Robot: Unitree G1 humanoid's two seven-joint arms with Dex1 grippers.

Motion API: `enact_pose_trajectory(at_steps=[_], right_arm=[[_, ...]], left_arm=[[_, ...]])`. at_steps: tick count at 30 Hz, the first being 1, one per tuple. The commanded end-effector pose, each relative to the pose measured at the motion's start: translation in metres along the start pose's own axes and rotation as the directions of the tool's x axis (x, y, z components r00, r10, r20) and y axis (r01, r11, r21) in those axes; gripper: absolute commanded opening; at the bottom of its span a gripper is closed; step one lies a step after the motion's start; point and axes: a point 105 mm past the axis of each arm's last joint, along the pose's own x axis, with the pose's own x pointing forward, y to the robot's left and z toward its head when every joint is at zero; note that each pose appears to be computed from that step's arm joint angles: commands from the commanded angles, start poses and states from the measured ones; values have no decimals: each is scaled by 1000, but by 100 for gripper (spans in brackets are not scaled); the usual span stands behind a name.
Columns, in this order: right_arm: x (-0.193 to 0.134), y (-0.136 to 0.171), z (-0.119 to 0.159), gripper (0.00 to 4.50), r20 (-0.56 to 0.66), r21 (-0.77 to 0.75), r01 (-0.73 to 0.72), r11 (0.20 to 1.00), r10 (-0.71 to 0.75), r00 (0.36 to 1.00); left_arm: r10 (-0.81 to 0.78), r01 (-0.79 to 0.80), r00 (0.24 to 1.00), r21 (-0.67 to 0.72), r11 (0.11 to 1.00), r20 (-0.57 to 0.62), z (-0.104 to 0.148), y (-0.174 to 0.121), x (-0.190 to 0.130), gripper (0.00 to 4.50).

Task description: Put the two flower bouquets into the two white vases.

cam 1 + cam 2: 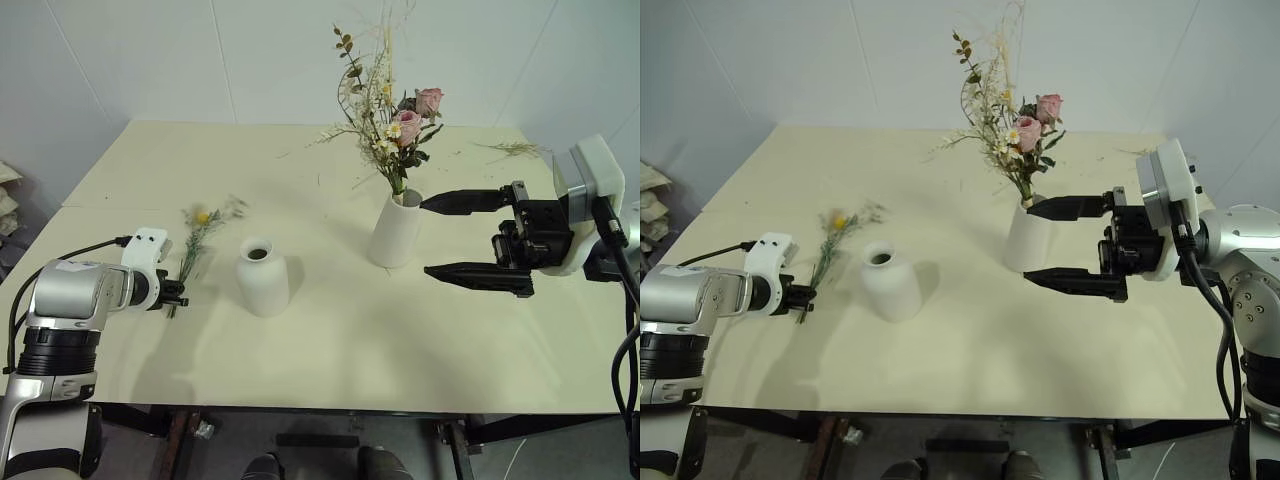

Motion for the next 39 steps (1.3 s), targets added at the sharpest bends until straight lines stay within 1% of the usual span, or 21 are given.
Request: enact_pose_trajectory(at_steps=[1,2,3,4,5,6,7,9,10,12,15,16,17,18,20,23,30,33,39], right_arm=[[-3,-1,7,450,16,-50,34,998,-33,999],[-3,-1,5,450,16,-48,44,998,-43,999],[-3,-2,4,450,15,-46,54,997,-53,998],[-4,-2,3,450,15,-45,60,997,-59,998],[-4,-3,2,450,15,-44,73,996,-73,997],[-5,-4,1,450,16,-45,82,996,-82,997],[-6,-5,1,450,18,-44,95,995,-94,995],[-7,-7,0,450,20,-44,108,993,-107,994],[-7,-8,-1,450,23,-40,119,992,-118,993],[-8,-10,-2,450,26,-36,133,990,-132,991],[-8,-13,-6,450,33,-31,160,987,-159,987],[-7,-13,-7,450,36,-29,167,985,-166,985],[-7,-14,-8,450,40,-26,174,984,-173,984],[-6,-14,-8,450,43,-24,179,984,-178,983],[-6,-14,-10,450,46,-21,183,983,-182,982],[-4,-15,-12,450,55,-16,194,981,-193,980],[-4,-15,-10,450,72,-14,221,975,-220,973],[-4,-15,-9,450,74,-12,241,970,-240,968],[-6,-14,-8,450,70,-10,267,964,-266,961]], left_arm=[[-48,55,981,-33,998,188,26,-1,2,4],[-30,35,963,-14,999,268,37,3,0,4],[-54,58,930,-1,998,364,49,1,-3,4],[-71,73,905,11,997,419,56,-1,-5,4],[-117,116,855,33,993,506,68,-8,-11,4],[-148,146,816,49,988,559,75,-13,-15,4],[-186,192,737,62,979,650,88,-20,-25,4],[-231,253,623,87,963,748,101,-29,-40,4],[-299,318,512,145,937,805,111,-40,-55,4],[-401,393,353,255,884,845,119,-57,-78,4],[-543,508,156,404,760,825,121,-78,-106,4],[-570,527,110,438,728,814,121,-81,-113,4],[-617,556,49,491,670,785,120,-88,-124,4],[-646,573,11,525,629,763,119,-92,-130,4],[-679,598,-29,557,577,734,118,-98,-137,4],[-722,621,-47,586,521,691,115,-108,-139,4],[-742,610,-5,590,528,670,101,-114,-124,4],[-733,558,23,600,573,679,96,-112,-109,4],[-744,559,27,607,565,668,83,-117,-93,4]])
